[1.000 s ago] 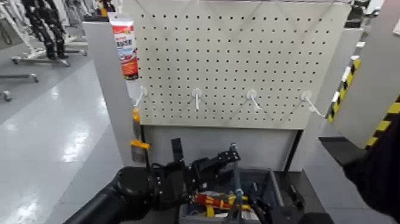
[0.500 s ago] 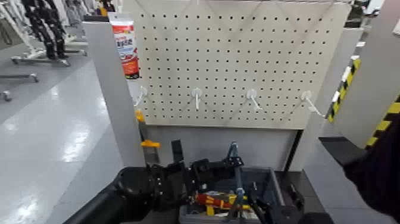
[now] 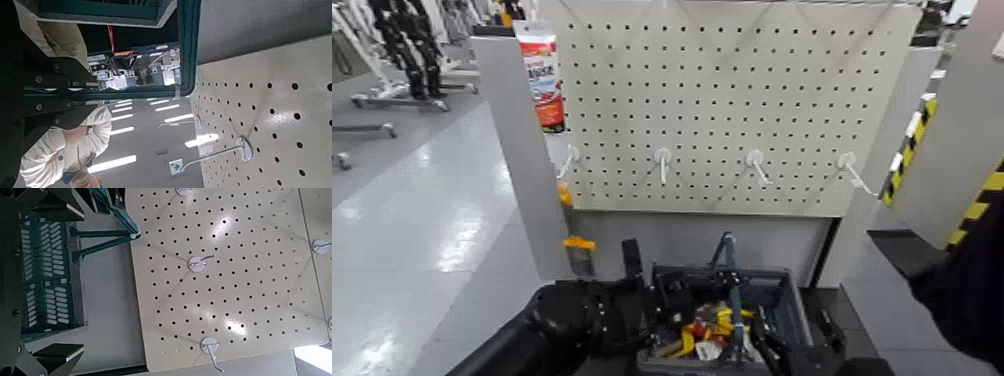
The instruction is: Grasp the handle of the crate.
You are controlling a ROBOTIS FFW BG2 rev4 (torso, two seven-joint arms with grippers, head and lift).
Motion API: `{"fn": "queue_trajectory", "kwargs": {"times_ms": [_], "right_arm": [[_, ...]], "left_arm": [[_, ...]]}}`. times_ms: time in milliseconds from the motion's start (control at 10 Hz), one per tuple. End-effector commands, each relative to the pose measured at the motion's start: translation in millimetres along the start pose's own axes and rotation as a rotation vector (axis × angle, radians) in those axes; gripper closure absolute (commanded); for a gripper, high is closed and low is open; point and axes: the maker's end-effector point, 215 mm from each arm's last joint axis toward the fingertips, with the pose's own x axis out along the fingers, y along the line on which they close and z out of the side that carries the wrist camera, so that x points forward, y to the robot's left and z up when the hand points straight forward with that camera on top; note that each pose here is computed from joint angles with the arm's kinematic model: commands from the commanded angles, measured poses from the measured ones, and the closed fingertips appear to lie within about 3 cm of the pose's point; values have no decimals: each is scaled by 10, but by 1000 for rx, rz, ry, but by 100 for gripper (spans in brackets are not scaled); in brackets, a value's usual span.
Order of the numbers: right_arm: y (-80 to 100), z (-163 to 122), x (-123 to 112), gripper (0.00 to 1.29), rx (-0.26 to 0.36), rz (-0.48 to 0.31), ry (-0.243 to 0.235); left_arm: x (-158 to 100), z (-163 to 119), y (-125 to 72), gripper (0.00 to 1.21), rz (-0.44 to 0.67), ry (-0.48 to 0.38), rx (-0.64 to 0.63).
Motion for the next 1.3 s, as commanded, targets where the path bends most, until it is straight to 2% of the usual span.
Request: {"fn": "queue_trajectory", "kwargs": {"times_ms": [100, 600, 1000, 1300], "right_arm": [[-24, 20, -14, 13, -2, -5, -8], [-160, 38, -65, 13, -8, -39, -17], [-184, 40, -85, 13, -13, -45, -19], [-208, 52, -93, 13, -17, -49, -22]], "left_arm": [[-3, -57, 15, 109, -9, -4, -10], [25, -299, -214, 110, -77, 16, -9], [-172, -570, -311, 115, -85, 0, -45], [-307, -605, -453, 115, -63, -18, -16]]}}
